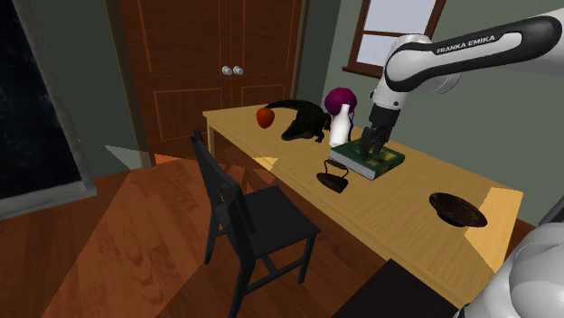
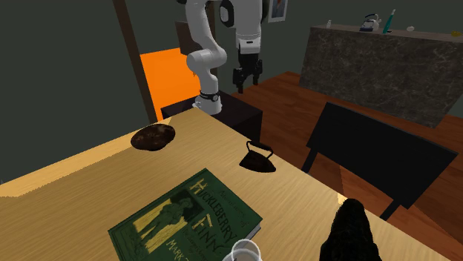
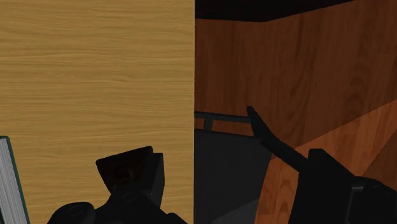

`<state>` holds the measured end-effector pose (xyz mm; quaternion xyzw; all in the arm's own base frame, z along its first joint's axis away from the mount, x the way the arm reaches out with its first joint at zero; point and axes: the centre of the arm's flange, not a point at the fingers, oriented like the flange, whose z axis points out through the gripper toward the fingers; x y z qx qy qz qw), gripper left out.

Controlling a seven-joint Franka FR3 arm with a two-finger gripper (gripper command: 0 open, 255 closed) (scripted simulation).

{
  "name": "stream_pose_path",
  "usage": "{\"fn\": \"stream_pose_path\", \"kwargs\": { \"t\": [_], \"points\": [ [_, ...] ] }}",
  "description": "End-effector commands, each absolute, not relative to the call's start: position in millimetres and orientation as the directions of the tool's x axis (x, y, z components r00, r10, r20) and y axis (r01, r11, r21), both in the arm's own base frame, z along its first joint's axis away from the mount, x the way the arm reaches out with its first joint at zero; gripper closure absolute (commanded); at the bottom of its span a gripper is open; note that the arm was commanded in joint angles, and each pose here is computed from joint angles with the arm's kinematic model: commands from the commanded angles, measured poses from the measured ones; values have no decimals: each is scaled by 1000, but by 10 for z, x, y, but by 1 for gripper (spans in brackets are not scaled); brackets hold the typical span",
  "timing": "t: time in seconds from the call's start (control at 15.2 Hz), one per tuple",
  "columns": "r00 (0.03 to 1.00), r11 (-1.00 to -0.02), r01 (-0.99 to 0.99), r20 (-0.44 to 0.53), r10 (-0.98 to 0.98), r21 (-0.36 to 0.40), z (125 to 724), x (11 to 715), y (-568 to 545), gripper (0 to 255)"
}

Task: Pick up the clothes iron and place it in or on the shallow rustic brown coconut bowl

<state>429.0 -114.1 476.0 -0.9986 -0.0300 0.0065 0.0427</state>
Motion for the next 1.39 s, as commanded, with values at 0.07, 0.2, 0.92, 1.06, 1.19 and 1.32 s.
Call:
{"fn": "stream_pose_path", "kwargs": {
  "t": [0.07,0.2,0.92,1.06,1.19,1.32],
  "points": [
    [997,-994,73,-4,73,-83,4530,4507,-1362,0],
    [997,-993,81,0,81,-81,4376,4665,-1499,0],
    [992,-989,124,21,123,-74,3543,5565,-2234,0],
    [992,-989,125,22,123,-74,3485,5571,-2234,0],
    [992,-989,125,22,123,-74,3380,5573,-2226,0],
    [992,-989,125,22,123,-74,3275,5574,-2218,0]
  ]
}}
